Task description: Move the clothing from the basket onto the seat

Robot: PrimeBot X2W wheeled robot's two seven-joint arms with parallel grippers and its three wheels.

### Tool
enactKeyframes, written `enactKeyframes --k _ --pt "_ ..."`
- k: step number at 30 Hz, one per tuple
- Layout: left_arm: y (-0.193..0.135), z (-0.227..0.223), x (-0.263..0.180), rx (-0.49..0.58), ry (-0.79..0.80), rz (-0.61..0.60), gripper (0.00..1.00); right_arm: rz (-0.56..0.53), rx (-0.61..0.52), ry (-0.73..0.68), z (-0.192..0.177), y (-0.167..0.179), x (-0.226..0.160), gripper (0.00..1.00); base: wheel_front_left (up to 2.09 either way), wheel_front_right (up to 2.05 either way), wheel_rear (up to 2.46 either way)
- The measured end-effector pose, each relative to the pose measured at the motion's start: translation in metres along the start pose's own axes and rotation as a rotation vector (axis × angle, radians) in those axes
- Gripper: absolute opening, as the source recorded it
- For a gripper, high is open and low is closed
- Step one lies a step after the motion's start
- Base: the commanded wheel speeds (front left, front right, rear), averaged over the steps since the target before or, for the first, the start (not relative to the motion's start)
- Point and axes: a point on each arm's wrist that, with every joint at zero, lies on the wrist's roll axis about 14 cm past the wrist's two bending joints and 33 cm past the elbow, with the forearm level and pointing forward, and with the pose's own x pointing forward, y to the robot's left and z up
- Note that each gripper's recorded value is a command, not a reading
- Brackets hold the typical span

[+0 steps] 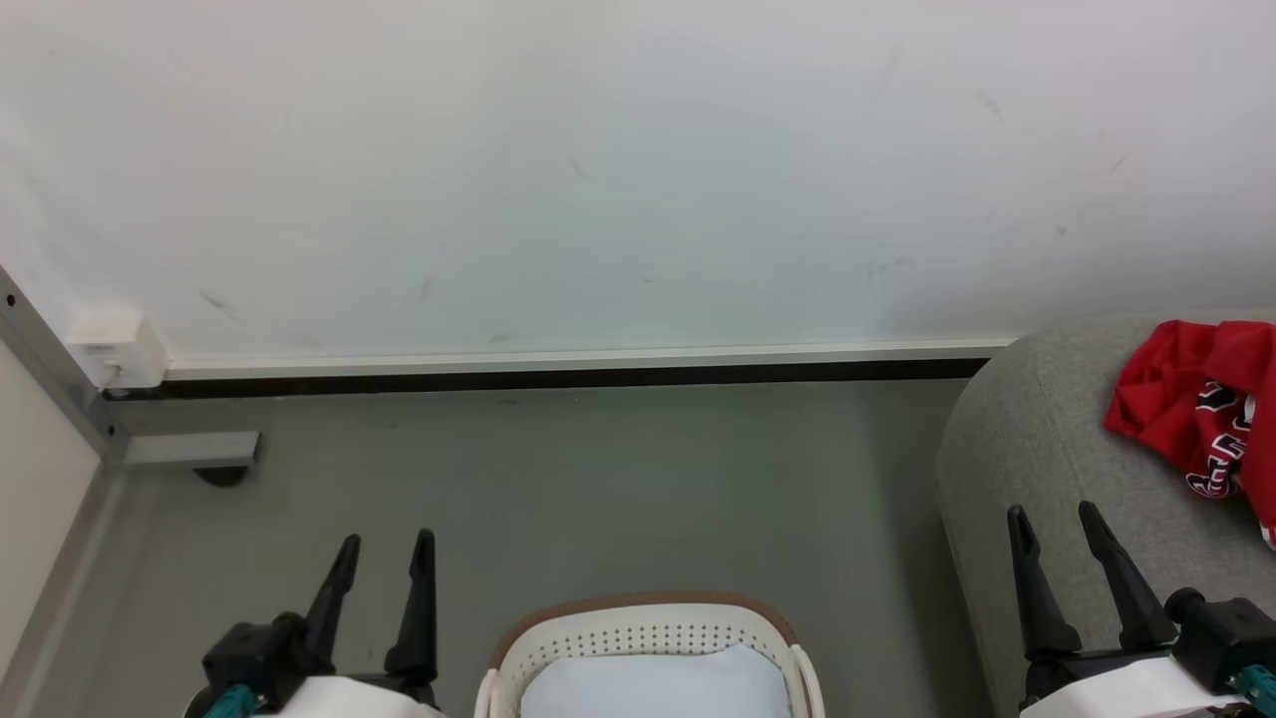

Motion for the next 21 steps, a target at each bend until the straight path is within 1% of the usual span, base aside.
enactKeyframes --k 11,12,17,21 --pt "-0.005 -0.004 0.000 -0.004 0.012 -0.014 1.00 0.001 0.001 0.013 -0.004 0.001 -0.003 1.00 0.00 0.00 0.00" --pt "-0.005 -0.004 0.000 -0.005 0.013 -0.015 0.00 0.002 0.001 0.014 -0.004 0.001 -0.003 0.00 0.00 0.00 0.00" --pt "-0.004 -0.024 -0.010 -0.019 0.076 -0.004 0.00 -0.014 0.018 0.077 -0.025 0.000 -0.013 0.00 0.00 0.00 0.00" --pt "0.002 -0.030 -0.013 -0.073 0.104 0.026 0.00 -0.041 0.073 0.097 -0.030 -0.004 -0.016 0.00 0.00 0.00 0.00"
